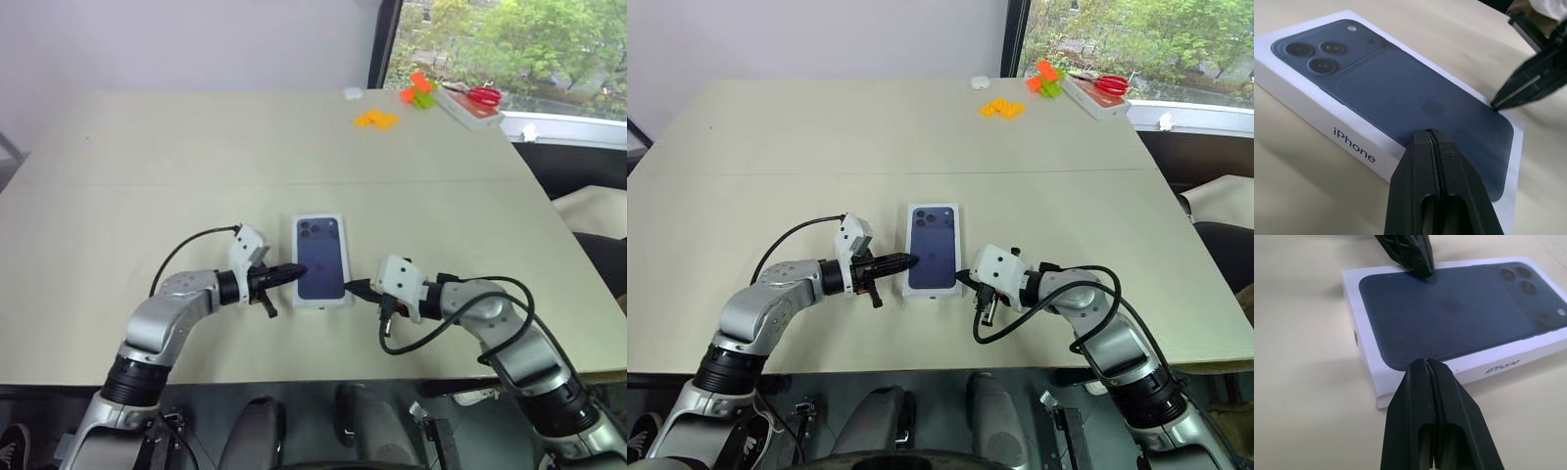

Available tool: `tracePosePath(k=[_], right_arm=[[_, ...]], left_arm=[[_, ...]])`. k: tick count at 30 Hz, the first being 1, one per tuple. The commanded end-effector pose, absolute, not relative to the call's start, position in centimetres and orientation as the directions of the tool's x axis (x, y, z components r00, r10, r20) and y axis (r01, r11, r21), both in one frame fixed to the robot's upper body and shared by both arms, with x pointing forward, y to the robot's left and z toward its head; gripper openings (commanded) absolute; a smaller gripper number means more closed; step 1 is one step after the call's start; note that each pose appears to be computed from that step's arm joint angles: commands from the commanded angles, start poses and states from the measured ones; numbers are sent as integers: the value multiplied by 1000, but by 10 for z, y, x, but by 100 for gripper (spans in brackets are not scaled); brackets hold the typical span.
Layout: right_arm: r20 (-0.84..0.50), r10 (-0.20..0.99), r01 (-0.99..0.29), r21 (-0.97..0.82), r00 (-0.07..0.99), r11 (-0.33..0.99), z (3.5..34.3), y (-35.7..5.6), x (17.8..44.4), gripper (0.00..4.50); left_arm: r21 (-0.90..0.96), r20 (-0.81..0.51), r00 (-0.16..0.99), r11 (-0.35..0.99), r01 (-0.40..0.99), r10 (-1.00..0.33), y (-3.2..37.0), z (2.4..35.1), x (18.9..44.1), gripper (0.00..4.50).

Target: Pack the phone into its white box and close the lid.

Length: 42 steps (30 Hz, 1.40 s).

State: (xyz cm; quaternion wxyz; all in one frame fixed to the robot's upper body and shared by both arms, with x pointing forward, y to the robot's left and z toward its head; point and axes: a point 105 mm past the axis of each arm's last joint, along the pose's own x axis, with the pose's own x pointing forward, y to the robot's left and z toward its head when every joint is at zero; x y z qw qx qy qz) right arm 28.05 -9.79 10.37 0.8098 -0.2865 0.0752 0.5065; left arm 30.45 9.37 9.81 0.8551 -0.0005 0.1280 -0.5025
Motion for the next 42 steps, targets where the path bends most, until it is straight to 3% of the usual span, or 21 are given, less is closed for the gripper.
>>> tracePosePath(k=[1, 11, 20, 26, 32, 36, 40, 42], right_arm=[[-386, 788, -855, -408, 479, 320, 111, -94, 283, 5], [-212, 779, -784, -381, 590, 490, 154, -92, 321, 5], [-238, 698, -718, -426, 675, 550, 140, -91, 356, 5], [-336, 700, -759, -456, 630, 465, 112, -87, 345, 5], [-232, 726, -738, -425, 648, 523, 142, -90, 347, 5], [-199, 822, -820, -359, 533, 445, 156, -85, 317, 5], [-200, 844, -850, -305, 497, 429, 157, -86, 302, 5], [-268, 832, -862, -306, 485, 404, 141, -89, 296, 5]], left_arm=[[-138, -225, 478, 513, 847, -849, 99, 96, 306, 0], [-135, -52, 572, 573, 808, -819, 92, 141, 336, 0], [-53, -48, 599, 601, 798, -800, 79, 134, 356, 0], [13, -171, 584, 591, 807, -794, 80, 108, 353, 0], [1, -114, 586, 590, 807, -802, 85, 128, 351, 0], [-29, -81, 525, 528, 849, -847, 85, 146, 334, 0], [-36, -106, 499, 504, 863, -860, 87, 145, 325, 0], [-35, -151, 489, 499, 866, -859, 85, 131, 321, 0]])
